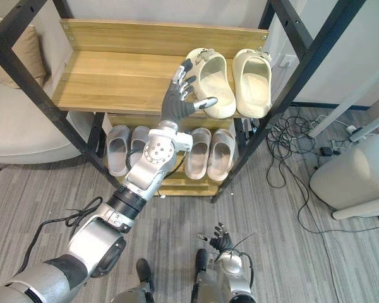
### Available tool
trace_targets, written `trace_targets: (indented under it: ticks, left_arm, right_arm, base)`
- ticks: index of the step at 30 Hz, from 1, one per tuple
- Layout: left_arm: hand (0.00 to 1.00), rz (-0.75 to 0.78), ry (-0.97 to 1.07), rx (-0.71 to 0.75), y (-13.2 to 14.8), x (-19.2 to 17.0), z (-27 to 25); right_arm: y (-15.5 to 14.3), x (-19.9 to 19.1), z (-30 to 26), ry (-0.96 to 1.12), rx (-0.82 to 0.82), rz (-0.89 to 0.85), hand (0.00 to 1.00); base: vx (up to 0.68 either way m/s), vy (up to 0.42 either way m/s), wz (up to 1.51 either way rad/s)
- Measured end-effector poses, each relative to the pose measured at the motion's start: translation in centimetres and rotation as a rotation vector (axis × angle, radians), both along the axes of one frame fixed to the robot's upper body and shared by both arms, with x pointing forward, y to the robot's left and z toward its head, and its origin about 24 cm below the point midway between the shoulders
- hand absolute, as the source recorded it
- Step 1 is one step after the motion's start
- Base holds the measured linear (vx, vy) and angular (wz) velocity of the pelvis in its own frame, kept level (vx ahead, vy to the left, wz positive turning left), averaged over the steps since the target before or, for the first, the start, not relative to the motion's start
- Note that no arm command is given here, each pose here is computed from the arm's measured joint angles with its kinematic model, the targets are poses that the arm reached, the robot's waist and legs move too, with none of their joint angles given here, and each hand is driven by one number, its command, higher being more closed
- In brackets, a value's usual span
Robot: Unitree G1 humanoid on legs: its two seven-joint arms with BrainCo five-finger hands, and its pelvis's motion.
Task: Organize the slippers on the shoe rack
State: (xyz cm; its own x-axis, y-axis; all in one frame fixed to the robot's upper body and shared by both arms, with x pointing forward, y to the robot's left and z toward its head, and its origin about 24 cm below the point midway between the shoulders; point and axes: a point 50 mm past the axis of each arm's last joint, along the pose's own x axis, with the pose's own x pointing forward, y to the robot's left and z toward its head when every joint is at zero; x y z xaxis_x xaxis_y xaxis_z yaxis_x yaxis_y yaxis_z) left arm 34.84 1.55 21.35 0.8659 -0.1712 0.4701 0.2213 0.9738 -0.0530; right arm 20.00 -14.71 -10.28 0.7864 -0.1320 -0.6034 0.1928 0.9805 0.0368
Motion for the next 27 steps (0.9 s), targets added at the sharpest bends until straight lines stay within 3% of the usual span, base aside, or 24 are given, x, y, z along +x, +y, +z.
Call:
trace_targets:
  ticks: [27]
  left_arm:
    - [0.0,0.059,0.052,-0.014,0.8,2.3,1.6]
  right_arm:
    - [0.3,0.1,0.0,0.004,0.001,0.008,0.0]
  base:
    - [0.0,0.029,-0.03]
